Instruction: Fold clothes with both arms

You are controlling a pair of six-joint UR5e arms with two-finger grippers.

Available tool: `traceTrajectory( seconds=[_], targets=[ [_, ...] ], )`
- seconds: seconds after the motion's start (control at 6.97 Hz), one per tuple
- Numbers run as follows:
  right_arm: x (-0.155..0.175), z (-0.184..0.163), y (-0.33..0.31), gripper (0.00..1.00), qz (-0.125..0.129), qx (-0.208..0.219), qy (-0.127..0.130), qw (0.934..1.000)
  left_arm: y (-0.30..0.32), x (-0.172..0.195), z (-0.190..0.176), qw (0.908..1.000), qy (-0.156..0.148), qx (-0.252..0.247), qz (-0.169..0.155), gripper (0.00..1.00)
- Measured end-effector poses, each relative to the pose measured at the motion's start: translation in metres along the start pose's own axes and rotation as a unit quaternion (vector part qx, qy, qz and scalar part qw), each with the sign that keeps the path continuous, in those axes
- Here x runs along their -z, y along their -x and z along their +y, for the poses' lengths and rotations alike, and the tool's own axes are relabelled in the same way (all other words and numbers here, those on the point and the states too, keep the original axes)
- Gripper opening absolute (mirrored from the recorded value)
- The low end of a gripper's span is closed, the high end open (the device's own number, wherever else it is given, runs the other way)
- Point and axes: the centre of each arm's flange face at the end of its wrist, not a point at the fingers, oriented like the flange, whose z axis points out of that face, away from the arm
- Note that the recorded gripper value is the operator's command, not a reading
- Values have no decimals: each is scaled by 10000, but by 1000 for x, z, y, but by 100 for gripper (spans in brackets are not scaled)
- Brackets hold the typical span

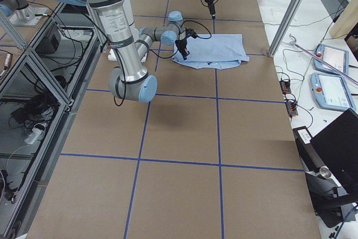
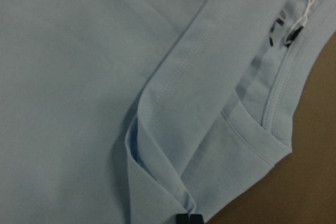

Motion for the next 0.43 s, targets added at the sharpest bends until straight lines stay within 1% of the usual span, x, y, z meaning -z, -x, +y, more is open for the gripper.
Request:
traceTrajectory(
  seconds=[0.14, 0.29, 0.43],
  targets=[
    [1, 16, -22, 0, -126, -471, 203, 9986, 0, 0, 0, 10000, -5, 0, -5, 100],
    [12, 40, -42, 6, -260, -1123, 377, 9926, 0, 0, 0, 10000, -9, 0, -8, 100],
    [31, 66, -57, 27, -406, -1653, 532, 9840, 1, -1, -1, 10000, -14, 1, -13, 100]
  ],
)
